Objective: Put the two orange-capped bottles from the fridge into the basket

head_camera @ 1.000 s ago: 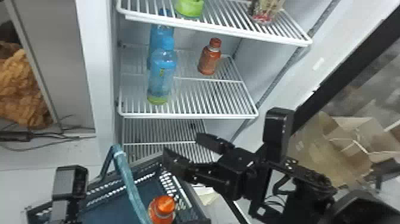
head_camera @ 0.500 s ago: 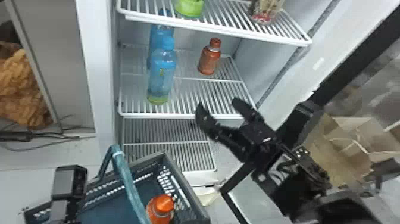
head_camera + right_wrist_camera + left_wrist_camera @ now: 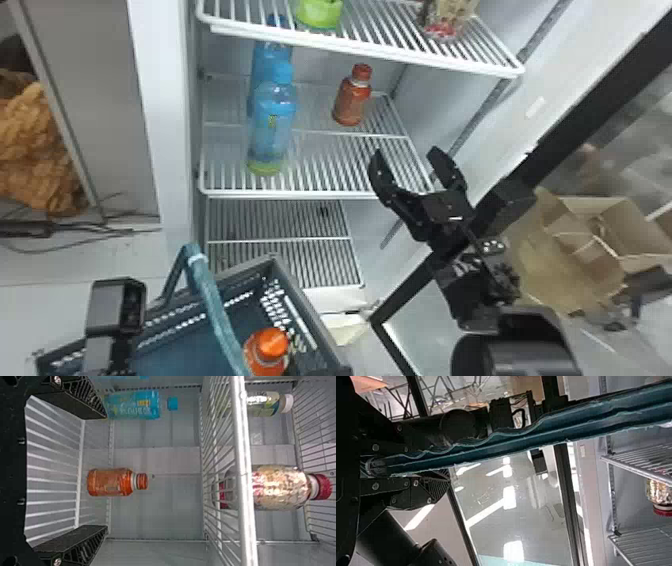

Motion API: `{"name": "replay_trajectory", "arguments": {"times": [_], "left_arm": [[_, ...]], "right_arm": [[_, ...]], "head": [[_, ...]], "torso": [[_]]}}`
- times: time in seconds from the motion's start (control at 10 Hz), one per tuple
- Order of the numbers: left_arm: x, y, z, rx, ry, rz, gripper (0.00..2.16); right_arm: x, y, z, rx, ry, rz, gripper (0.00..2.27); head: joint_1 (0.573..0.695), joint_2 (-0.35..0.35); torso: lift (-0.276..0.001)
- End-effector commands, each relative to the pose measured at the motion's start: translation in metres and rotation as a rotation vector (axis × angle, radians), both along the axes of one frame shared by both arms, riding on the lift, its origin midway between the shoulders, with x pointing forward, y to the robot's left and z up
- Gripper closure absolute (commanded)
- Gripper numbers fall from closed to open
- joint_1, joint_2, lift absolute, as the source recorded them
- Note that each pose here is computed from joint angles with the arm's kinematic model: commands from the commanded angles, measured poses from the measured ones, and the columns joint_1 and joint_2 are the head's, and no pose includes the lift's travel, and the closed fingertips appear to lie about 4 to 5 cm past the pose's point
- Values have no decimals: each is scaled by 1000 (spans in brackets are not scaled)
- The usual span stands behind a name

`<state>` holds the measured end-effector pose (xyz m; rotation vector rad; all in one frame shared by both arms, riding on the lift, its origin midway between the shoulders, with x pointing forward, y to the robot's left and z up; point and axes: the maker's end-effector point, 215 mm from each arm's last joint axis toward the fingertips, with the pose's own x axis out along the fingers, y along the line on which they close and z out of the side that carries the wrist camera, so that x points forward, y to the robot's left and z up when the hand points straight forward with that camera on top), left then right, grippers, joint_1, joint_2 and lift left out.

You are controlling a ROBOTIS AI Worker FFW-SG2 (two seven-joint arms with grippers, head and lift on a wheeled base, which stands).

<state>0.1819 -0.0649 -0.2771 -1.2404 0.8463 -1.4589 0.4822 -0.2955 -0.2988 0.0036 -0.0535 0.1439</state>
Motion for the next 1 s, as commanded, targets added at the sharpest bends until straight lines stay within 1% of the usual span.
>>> {"name": "replay_trajectory", "arguments": {"times": [0.0,0.2,0.5,0.6,0.9], "left_arm": [[0,0,0,-1,1,0,1174],[-1,-1,0,0,1,-1,1174],[-1,-1,0,-2,2,-1,1174],[0,-1,-1,1,1,-1,1174],[0,-2,1,-4,-2,-5,1173]], "right_arm": [[22,-11,-6,-5,-44,-26,65],[47,-19,-5,-13,-91,-52,65],[83,-11,-18,-7,-92,-36,65],[95,-4,-18,-5,-102,-27,65],[127,-1,-31,0,-81,-58,67]], "head": [[695,-350],[695,-350],[695,-350],[695,-350],[695,-350]], "torso": [[-235],[-235],[-235],[-235],[-235]]}}
